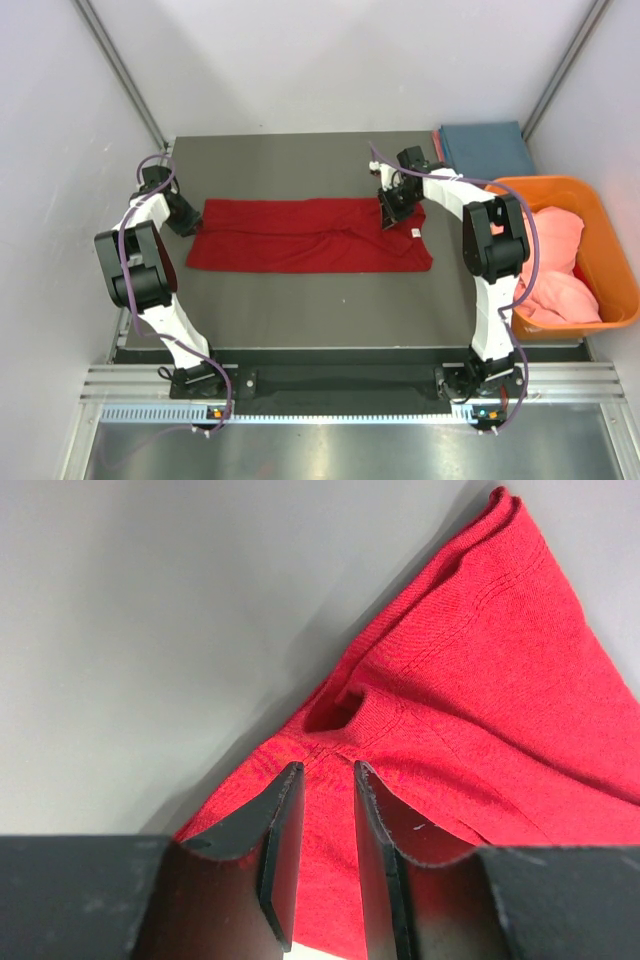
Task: Fold and stack the t-shirts
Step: Fold the tshirt
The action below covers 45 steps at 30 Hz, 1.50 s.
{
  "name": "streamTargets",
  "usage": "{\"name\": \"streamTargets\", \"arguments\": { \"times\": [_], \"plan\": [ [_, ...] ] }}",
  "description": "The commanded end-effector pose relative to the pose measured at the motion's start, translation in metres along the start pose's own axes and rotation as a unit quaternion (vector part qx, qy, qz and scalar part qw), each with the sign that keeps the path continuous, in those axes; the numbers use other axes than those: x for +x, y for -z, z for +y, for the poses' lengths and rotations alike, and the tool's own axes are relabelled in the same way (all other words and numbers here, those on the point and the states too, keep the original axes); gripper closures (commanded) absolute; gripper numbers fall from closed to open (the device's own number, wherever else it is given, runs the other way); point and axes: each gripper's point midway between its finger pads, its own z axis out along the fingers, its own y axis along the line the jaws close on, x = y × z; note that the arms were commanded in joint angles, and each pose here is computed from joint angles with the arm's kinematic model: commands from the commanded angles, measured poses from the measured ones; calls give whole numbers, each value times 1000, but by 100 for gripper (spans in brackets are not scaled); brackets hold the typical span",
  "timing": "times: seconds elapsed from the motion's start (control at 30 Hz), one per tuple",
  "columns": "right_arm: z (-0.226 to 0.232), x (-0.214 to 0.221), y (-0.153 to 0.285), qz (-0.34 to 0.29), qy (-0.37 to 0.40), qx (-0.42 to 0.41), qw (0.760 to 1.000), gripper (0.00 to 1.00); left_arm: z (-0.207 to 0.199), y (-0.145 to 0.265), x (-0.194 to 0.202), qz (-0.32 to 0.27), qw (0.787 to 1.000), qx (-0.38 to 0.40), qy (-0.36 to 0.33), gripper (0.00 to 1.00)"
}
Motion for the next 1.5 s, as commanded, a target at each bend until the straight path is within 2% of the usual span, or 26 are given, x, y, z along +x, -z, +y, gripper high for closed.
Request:
{"name": "streamTargets", "arguments": {
  "times": [0.0, 0.37, 0.7, 1.0, 1.2, 1.47],
  "plan": [
    [8, -19, 12, -24, 20, 2, 1000, 100, -6, 4, -11, -22, 1000, 17, 6, 68],
    [18, -44, 51, -86, 13, 28, 996, 100, -9, 5, -11, -24, 999, 26, 11, 70],
    [24, -49, 63, -98, 14, 33, 995, 100, -7, -8, -10, -18, 999, 21, 15, 71],
    [27, -59, 77, -115, 20, 41, 992, 100, 7, -4, -12, -42, 999, -11, 25, 70],
    [28, -63, 83, -123, 22, 44, 991, 100, -9, -5, -18, -61, 997, 34, 30, 70],
    [29, -63, 87, -124, 25, 48, 991, 100, -14, -8, -25, -71, 996, 46, 34, 70]
  ]
}}
